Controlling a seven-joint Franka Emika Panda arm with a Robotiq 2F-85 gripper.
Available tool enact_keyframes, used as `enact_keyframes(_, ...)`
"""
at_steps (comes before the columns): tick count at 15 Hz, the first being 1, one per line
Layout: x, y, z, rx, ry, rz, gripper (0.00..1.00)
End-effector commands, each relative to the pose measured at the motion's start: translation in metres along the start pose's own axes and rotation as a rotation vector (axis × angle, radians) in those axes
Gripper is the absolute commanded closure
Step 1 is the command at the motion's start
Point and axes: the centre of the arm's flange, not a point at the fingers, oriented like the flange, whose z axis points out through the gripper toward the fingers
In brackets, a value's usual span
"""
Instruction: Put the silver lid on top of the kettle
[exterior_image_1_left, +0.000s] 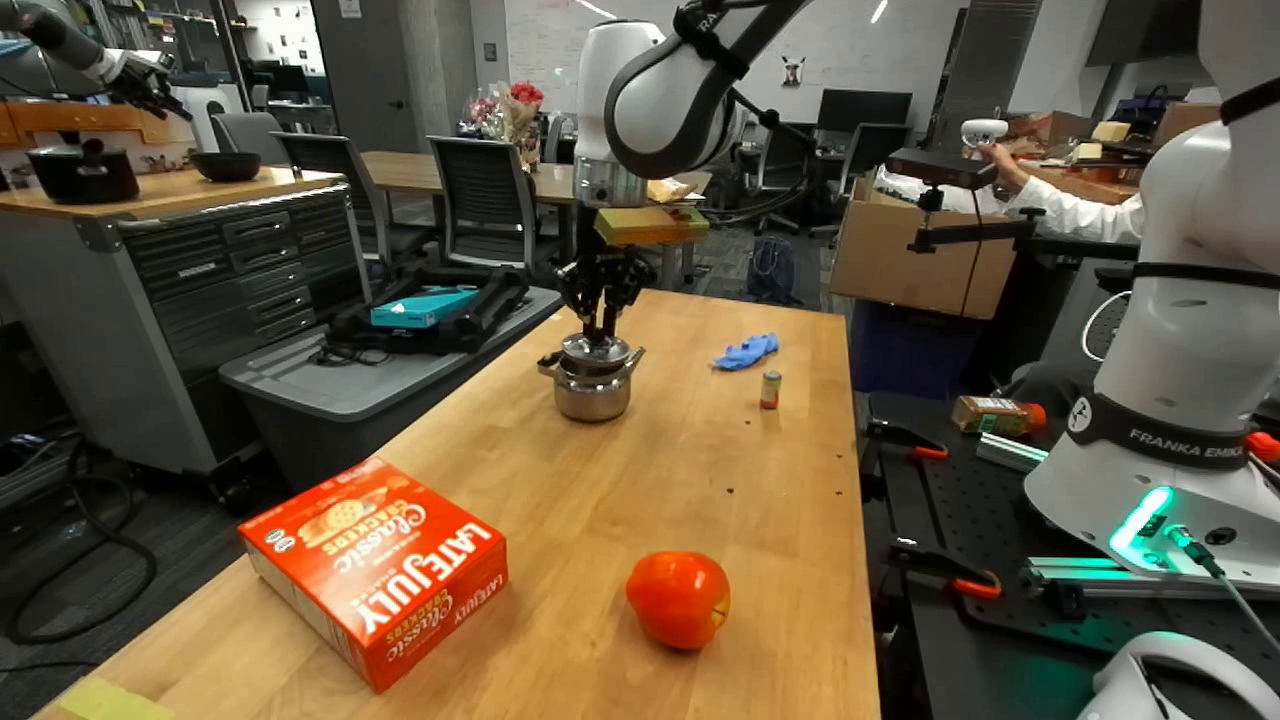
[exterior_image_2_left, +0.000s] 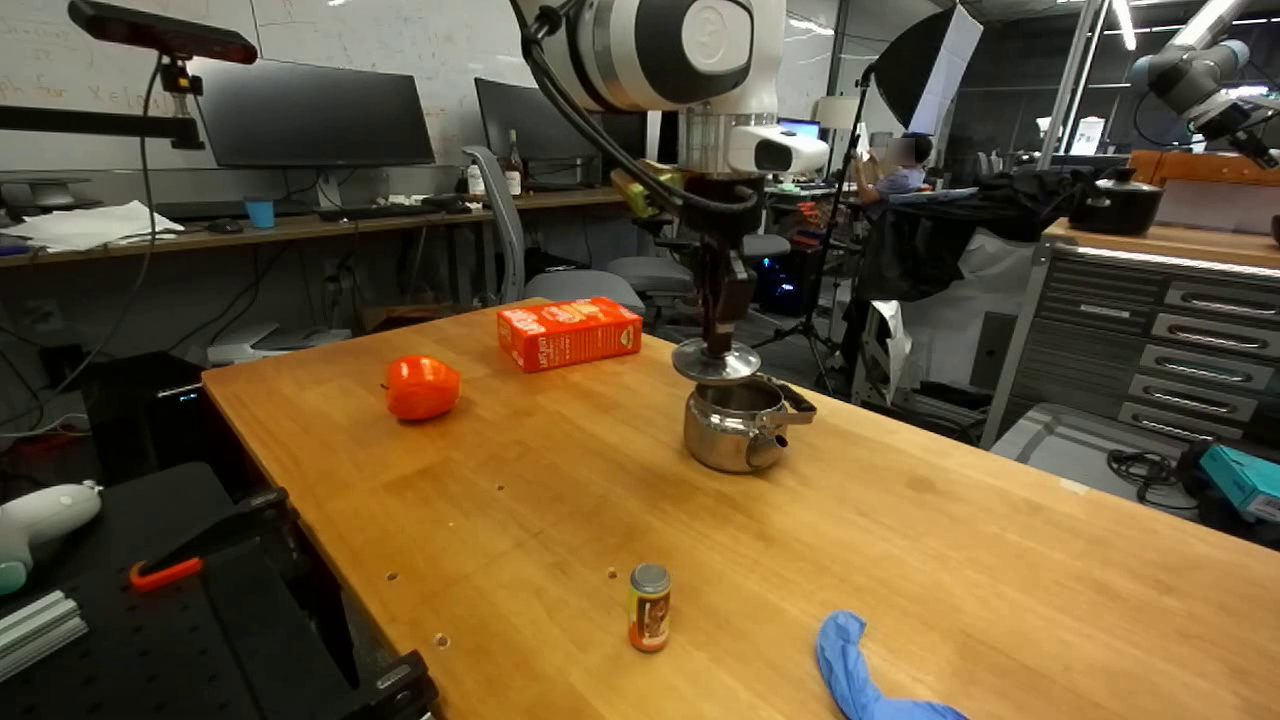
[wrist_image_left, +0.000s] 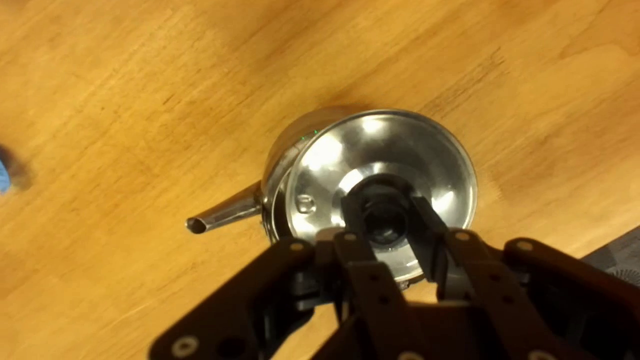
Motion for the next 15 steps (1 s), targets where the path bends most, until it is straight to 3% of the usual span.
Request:
enact_keyframes(1, 0.016, -0.009, 0.003, 0.001, 0.007, 0.058, 0.89)
enact_keyframes(8, 0.02, -0.002, 0.033, -0.021, -0.004, 0.089, 0.89)
enact_keyframes(15, 0.029, -0.005, 0.024, 0.01, -0.004, 0.123, 0.89)
